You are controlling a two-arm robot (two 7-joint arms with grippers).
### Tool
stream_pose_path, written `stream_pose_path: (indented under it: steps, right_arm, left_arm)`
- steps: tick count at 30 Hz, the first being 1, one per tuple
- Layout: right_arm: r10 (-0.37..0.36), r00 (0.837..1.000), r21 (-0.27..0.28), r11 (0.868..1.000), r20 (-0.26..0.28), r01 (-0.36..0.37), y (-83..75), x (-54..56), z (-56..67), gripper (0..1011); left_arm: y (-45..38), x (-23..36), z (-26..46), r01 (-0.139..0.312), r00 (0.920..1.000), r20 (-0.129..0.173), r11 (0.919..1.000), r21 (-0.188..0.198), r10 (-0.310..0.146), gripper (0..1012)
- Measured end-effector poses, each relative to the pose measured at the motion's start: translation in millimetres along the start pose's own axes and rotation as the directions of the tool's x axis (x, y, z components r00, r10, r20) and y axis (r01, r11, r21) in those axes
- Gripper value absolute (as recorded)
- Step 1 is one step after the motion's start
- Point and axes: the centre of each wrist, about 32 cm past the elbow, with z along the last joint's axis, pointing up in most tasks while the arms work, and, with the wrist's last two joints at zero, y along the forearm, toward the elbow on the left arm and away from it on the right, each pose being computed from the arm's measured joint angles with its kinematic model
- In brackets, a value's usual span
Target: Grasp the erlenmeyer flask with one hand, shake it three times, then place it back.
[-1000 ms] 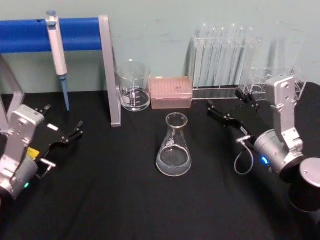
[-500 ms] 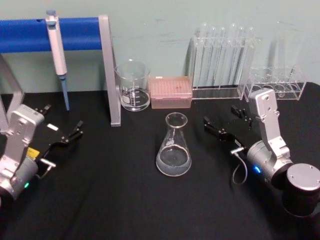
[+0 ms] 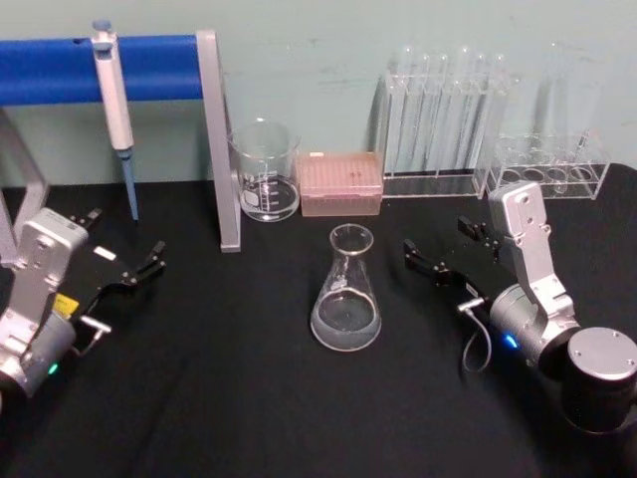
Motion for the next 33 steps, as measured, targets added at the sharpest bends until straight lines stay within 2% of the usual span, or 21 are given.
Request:
stream_pose_path:
  steps: [33]
  right_arm:
    - [0.000,1.000,0.005,1.000,-0.001,0.000,-0.1,0.0,0.3,1003]
  left_arm:
    - [0.0,0.0,0.0,0.000,1.0000,0.000,1.0000,0.000,0.000,1001]
